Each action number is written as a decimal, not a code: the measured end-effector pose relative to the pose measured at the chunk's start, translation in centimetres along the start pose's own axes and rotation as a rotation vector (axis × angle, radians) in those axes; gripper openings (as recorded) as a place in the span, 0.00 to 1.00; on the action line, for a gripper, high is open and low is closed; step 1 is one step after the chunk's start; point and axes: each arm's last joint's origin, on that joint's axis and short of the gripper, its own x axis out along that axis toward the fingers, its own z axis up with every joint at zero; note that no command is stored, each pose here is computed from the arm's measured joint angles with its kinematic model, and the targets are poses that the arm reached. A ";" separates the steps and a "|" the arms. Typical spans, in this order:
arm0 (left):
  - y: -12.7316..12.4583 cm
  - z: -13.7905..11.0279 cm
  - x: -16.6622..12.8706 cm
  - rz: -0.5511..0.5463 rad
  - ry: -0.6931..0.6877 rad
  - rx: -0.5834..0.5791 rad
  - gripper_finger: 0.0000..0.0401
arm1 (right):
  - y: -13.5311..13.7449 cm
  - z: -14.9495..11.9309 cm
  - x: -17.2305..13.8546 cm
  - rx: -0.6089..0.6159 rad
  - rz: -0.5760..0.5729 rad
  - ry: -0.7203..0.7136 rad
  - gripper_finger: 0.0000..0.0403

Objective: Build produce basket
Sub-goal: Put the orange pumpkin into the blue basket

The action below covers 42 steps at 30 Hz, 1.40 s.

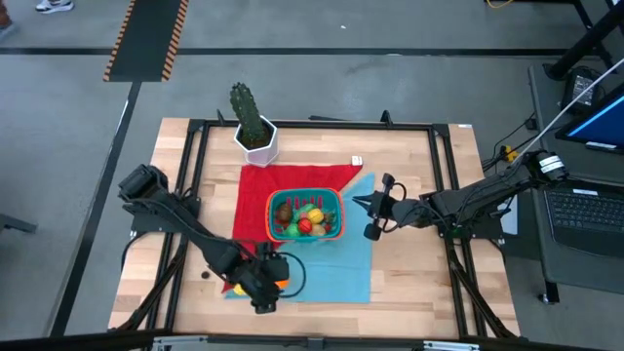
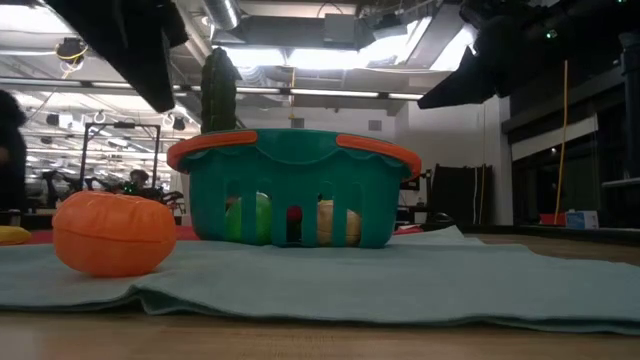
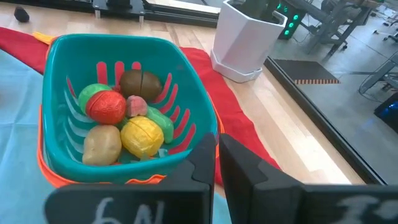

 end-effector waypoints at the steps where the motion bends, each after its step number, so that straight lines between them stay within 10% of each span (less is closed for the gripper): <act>1: -0.2 0.2 0.0 0.025 0.026 0.011 0.71 | 0.0 0.0 0.0 0.000 0.000 0.000 0.06; 42: -1.2 0.8 4.7 0.132 0.203 0.008 0.71 | 0.0 -0.2 0.0 -0.021 -0.001 0.021 0.06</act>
